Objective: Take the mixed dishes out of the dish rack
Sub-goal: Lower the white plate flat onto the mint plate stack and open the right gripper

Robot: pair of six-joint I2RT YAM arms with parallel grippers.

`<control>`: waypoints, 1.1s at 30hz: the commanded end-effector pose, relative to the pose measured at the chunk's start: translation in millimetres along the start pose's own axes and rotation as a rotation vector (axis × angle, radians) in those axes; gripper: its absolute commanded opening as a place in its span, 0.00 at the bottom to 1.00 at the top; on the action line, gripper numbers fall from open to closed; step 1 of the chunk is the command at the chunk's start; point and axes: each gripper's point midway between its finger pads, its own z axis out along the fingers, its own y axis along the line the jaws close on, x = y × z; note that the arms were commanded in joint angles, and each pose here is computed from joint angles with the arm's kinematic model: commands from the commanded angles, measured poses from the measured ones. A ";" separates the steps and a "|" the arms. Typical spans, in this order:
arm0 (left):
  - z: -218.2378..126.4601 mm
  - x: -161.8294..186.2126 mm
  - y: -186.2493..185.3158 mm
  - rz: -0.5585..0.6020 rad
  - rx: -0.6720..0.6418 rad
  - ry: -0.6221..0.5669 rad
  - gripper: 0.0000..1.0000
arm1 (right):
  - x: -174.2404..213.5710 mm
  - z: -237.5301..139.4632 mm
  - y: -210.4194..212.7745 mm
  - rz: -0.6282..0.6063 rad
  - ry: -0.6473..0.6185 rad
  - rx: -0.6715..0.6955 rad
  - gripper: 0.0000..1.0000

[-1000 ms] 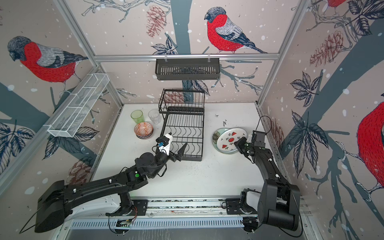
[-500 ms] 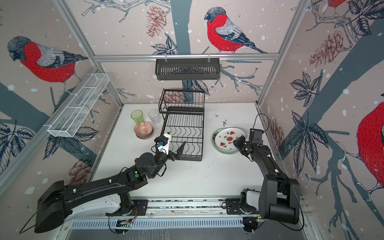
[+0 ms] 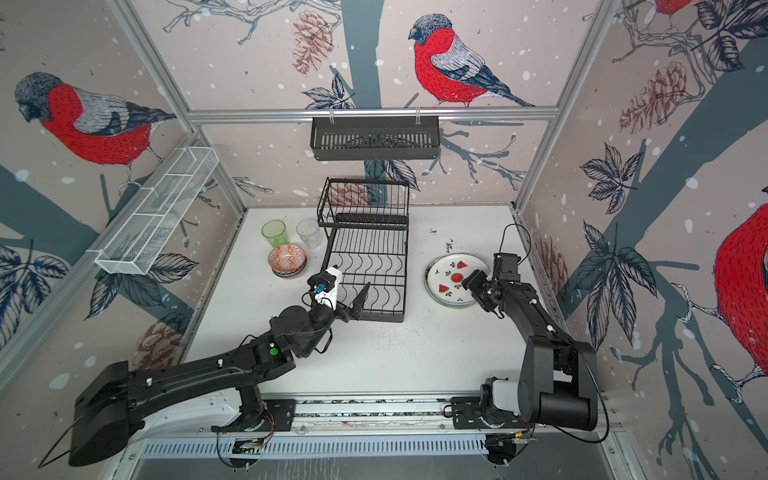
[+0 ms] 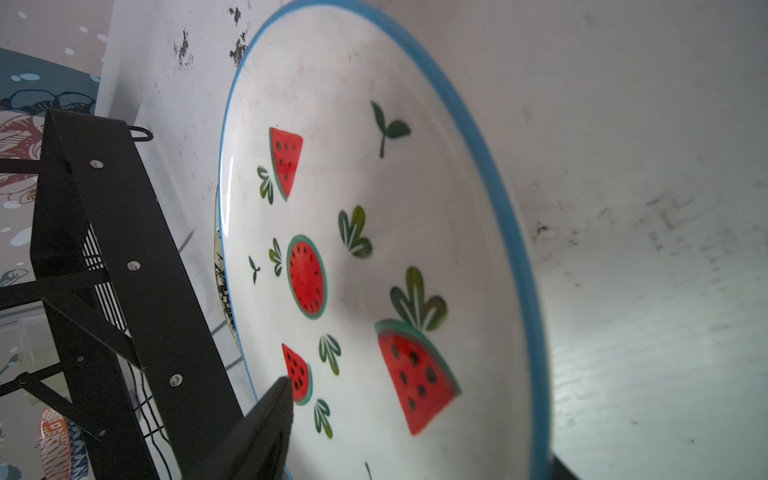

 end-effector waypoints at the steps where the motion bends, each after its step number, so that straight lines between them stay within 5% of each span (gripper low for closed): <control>1: -0.1 -5.7 2.8 -0.007 -0.015 -0.023 0.98 | -5.0 3.1 5.5 -0.020 -0.011 0.008 0.70; 33: 3.5 4.6 0.4 0.000 -0.015 0.005 0.97 | -7.4 15.0 0.6 -0.196 -0.037 0.299 0.78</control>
